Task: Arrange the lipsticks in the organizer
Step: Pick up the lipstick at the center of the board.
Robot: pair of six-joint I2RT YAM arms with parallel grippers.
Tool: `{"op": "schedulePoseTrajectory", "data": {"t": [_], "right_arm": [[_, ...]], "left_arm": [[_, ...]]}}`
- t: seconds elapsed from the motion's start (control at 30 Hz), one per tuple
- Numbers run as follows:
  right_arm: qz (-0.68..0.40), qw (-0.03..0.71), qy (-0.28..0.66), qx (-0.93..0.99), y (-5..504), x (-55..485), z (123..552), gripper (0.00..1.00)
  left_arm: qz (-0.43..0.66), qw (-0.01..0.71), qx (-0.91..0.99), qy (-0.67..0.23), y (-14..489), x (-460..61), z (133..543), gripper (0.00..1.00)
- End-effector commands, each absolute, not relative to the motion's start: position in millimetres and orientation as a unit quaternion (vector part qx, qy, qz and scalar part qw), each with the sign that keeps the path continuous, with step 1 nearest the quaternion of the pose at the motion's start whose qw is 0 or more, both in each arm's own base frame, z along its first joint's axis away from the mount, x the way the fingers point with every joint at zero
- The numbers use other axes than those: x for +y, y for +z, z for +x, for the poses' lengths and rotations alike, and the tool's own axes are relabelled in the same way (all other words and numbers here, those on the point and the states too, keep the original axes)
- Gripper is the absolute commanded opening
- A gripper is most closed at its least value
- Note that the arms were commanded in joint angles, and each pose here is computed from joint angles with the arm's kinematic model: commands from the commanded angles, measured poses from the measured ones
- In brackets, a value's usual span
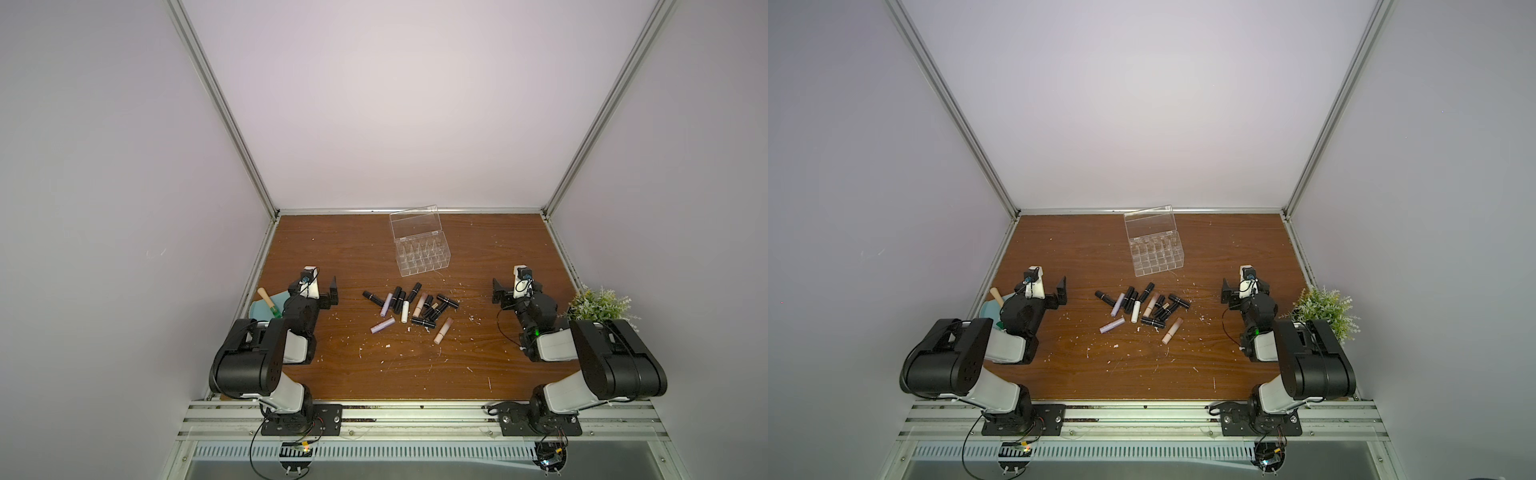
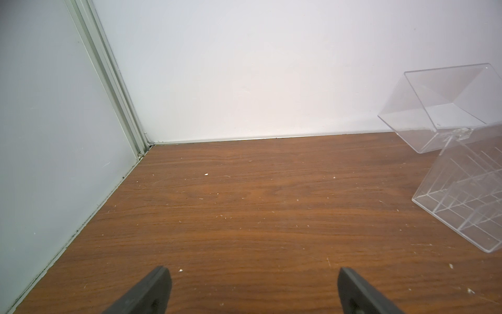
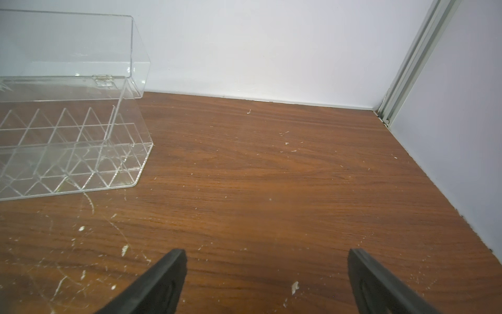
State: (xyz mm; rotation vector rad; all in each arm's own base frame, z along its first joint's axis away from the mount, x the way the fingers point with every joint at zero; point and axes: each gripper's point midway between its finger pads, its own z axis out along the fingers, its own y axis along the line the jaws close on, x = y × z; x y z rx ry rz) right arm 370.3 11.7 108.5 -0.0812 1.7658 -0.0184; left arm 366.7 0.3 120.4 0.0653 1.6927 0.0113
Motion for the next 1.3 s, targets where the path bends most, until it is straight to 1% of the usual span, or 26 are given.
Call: {"op": "schedulePoseTrajectory", "data": {"t": [0.0,0.1,0.17,0.23,0.33,0.4,0.43,0.47,0.53,0.57,0.7,0.8,0.87,1.03,1.1,1.17,1.27], "right_arm": [[-0.022,0.658,-0.014,0.753,130,8,375,1.0],[-0.011,0.639,-0.017,0.769,143,8,378,1.0],[0.022,0.623,-0.005,0.782,155,4,381,1.0],[0.058,0.61,0.022,0.79,168,4,381,1.0],[0.061,0.606,0.036,0.792,187,7,376,1.0],[0.13,0.615,0.039,0.777,196,-8,366,0.99],[0.144,0.618,0.047,0.772,198,-9,362,1.0],[0.135,0.626,0.06,0.766,202,-5,359,1.0],[0.119,0.635,0.083,0.758,209,3,357,1.0],[0.11,0.632,0.093,0.762,211,8,358,1.0],[0.078,0.594,0.117,0.792,205,24,370,1.0],[0.05,0.567,0.152,0.808,197,41,378,1.0],[0.039,0.548,0.176,0.817,192,51,382,1.0],[0.022,0.516,0.217,0.828,181,69,389,0.99],[0.019,0.512,0.217,0.831,177,71,389,0.98],[0.02,0.511,0.212,0.833,175,70,388,0.97],[0.019,0.512,0.205,0.834,174,69,387,0.91]], "left_arm": [[0.022,0.673,0.739,0.021,127,3,366,0.99],[0.005,0.689,0.723,0.047,143,7,356,1.0],[-0.002,0.702,0.709,0.068,156,7,347,1.0],[0.012,0.714,0.695,0.084,167,-2,338,1.0],[0.048,0.733,0.672,0.094,186,-25,326,1.0],[0.038,0.758,0.649,0.048,205,-36,317,1.0],[0.037,0.766,0.641,0.025,212,-40,314,1.0],[0.035,0.773,0.634,-0.002,219,-45,311,1.0],[-0.019,0.766,0.639,-0.062,223,-43,308,1.0],[-0.04,0.753,0.65,-0.092,222,-45,311,1.0],[-0.012,0.715,0.68,-0.161,226,-74,327,1.0],[0.003,0.689,0.693,-0.214,224,-94,334,1.0],[-0.007,0.659,0.715,-0.234,218,-100,342,1.0],[-0.048,0.544,0.808,-0.222,177,-103,360,1.0],[-0.051,0.498,0.832,-0.24,163,-112,359,1.0],[-0.056,0.466,0.846,-0.255,152,-123,353,1.0],[-0.056,0.453,0.855,-0.247,139,-132,341,1.0]]}}
